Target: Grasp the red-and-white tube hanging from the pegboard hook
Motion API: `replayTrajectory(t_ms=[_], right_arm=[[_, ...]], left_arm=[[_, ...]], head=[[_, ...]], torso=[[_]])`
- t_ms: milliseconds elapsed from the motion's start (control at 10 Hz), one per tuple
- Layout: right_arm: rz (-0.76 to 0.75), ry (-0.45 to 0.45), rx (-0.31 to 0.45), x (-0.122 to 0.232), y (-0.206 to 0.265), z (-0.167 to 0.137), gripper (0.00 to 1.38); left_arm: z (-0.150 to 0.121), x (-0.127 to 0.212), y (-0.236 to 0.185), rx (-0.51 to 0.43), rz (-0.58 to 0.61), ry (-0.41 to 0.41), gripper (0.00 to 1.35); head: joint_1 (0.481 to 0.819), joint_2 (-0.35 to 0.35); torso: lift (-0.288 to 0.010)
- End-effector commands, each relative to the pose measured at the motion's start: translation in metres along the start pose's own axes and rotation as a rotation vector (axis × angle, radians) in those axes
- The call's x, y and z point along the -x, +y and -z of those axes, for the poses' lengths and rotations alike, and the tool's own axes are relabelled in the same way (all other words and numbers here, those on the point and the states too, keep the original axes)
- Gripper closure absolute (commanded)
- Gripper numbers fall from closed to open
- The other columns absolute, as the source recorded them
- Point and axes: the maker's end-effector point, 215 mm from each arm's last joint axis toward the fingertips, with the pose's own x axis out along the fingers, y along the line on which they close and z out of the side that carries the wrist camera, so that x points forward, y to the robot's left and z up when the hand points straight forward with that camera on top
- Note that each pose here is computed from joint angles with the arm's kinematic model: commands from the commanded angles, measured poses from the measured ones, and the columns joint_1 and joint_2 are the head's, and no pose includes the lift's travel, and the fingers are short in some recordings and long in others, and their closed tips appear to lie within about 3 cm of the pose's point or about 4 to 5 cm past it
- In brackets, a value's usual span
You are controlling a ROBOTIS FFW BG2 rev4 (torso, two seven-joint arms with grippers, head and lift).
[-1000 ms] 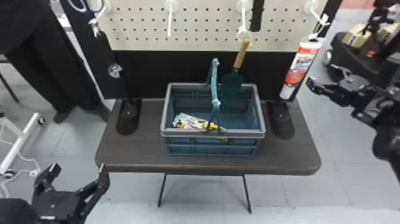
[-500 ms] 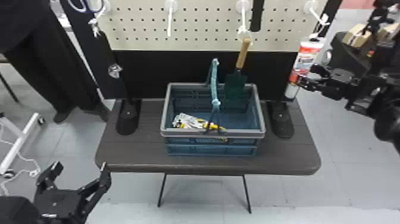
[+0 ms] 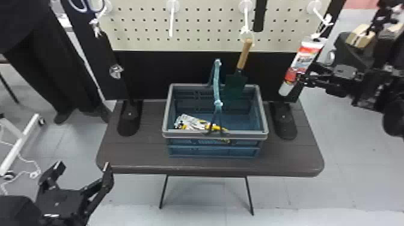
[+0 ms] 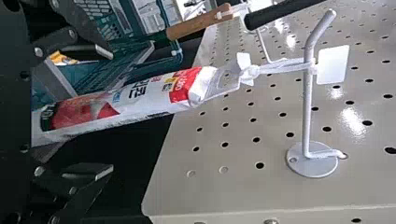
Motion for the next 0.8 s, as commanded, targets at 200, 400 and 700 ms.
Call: replayTrajectory(t_ms=[200,400,700], right_arm=[[0.008,-0.017,-0.022,-0.0007,0.0004,0.0089,1.29],[0.003,-0.020,0.002,-0.0025,0.0034,0.0043,1.29],[0.008,-0.017,0.008,-0.0020,0.0025,0.0068,1.29]], left_arm=[[0.0008,0.0005,0.0002,0.003,-0.001,0.002,0.21],[0.0020,0.0012,0.0009,0.001,-0.001,0.006,0.21],[0.0023,0.0019,0.0009,0.003,-0.001,0.006,0.21]], head=[[0.819,0.008],[0.819,0.008],[0.819,0.008]], torso=[[-0.100],[-0.100],[-0.100]])
